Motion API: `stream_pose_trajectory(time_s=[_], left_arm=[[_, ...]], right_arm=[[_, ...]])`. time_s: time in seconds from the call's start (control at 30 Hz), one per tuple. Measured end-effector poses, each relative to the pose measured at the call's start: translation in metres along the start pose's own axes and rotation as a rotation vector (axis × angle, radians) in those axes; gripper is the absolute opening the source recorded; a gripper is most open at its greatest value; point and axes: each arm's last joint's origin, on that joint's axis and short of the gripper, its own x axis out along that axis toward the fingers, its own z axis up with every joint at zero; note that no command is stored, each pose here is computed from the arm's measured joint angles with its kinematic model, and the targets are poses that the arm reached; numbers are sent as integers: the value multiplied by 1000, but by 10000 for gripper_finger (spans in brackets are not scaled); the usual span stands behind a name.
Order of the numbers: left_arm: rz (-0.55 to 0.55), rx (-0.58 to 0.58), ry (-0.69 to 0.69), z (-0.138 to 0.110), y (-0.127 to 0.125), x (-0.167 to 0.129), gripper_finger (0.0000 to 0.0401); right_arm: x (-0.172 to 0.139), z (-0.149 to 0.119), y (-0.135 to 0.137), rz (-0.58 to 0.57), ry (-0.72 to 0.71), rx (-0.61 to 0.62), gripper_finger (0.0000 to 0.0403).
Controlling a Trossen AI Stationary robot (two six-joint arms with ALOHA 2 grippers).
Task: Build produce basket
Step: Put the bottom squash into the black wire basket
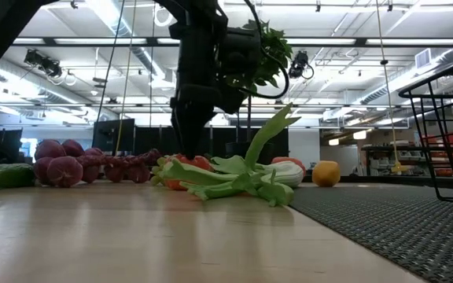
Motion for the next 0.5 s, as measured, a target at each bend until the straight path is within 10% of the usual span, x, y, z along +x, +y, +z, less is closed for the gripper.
stream_pose_trajectory(time_s=[0.5], left_arm=[[25,-1,-12,5,-1,11,311]], right_arm=[[0,1,3,47,-53,39,393]])
